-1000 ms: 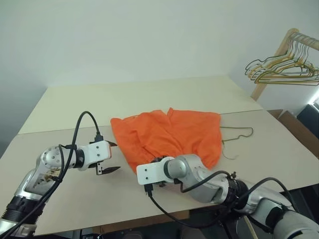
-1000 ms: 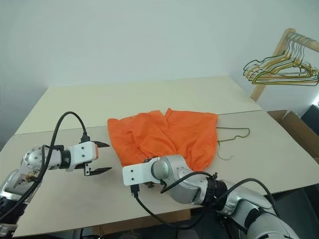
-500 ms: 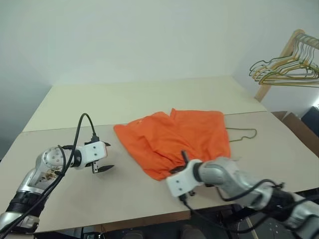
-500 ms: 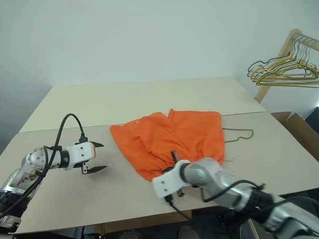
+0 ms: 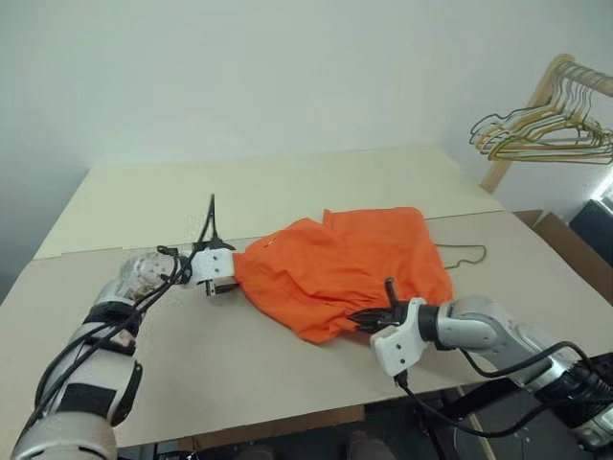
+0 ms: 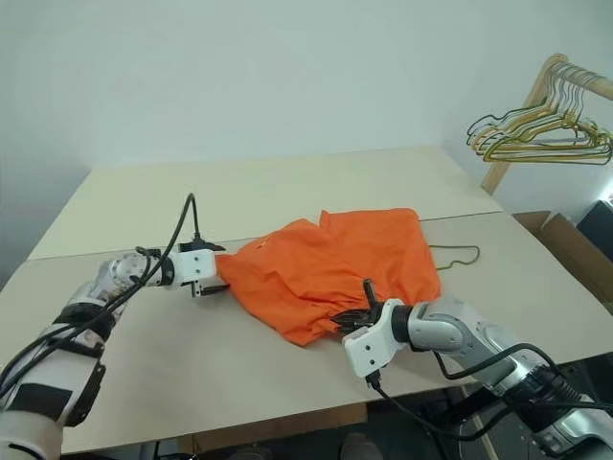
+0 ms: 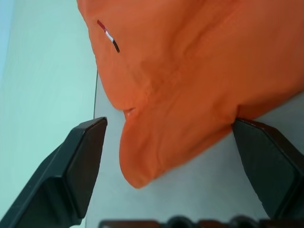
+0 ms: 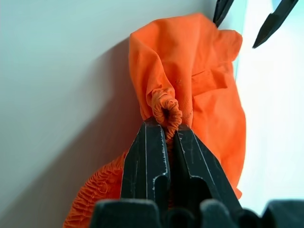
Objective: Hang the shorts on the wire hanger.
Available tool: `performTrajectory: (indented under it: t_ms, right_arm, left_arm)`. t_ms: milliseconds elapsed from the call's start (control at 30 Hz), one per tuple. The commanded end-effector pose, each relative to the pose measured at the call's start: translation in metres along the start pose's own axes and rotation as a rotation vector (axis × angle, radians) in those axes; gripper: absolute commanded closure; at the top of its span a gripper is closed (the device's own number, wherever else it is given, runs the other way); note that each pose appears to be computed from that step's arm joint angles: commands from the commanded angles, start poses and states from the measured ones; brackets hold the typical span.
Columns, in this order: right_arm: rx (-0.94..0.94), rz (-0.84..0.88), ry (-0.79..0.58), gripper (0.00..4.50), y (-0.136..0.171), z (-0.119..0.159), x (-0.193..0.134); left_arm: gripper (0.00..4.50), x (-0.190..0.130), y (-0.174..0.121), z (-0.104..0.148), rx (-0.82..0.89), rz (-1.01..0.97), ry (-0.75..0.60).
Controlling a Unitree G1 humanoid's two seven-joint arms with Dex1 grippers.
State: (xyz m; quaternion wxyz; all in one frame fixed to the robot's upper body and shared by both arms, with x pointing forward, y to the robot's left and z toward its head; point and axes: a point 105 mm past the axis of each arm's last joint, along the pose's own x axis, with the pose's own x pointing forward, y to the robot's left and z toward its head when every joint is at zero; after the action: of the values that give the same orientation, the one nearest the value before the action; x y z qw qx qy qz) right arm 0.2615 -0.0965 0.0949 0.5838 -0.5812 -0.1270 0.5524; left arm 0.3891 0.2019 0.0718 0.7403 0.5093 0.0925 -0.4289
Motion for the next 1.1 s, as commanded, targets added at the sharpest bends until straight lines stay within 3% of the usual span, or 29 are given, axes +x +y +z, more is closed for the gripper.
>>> performTrajectory:
  t_ms: [33,200,300,433,633,700,867,967,1100]
  right_arm:
    - [-0.016,-0.084,0.011,4.48,-0.019,0.003,-0.004]
    - [-0.005,-0.114,0.051,4.48,-0.021,-0.002,-0.005]
    - [-0.001,-0.109,0.065,4.50,-0.020,-0.003,-0.005]
    - [0.005,-0.117,0.079,4.50,-0.022,-0.005,-0.005]
    - [-0.004,-0.154,0.110,4.50,-0.028,-0.009,-0.003]
    - [-0.006,-0.161,0.113,4.50,-0.029,-0.010,-0.003]
    - [-0.002,-0.177,0.118,4.50,-0.030,-0.010,-0.003]
    - [0.011,-0.183,0.114,4.50,-0.029,-0.008,-0.003]
    - [0.021,-0.170,0.106,4.50,-0.023,-0.007,-0.007]
  left_arm:
    - [0.00,0.012,0.000,0.005,0.053,-0.026,0.017]
    - [0.00,0.027,0.002,0.016,0.039,-0.029,0.017]
    - [0.60,0.028,-0.013,0.013,0.006,-0.138,0.025]
    - [1.90,0.026,-0.024,0.007,-0.040,-0.214,0.039]
    - [4.05,0.015,-0.013,0.016,-0.079,-0.209,-0.042]
    - [4.47,0.005,-0.008,0.012,-0.054,-0.200,-0.047]
    - [4.47,-0.016,-0.001,0.007,-0.155,-0.192,-0.103]
    - [3.86,-0.028,-0.003,-0.001,-0.189,-0.199,-0.110]
    - [2.56,-0.038,-0.009,-0.015,-0.156,-0.209,-0.050]
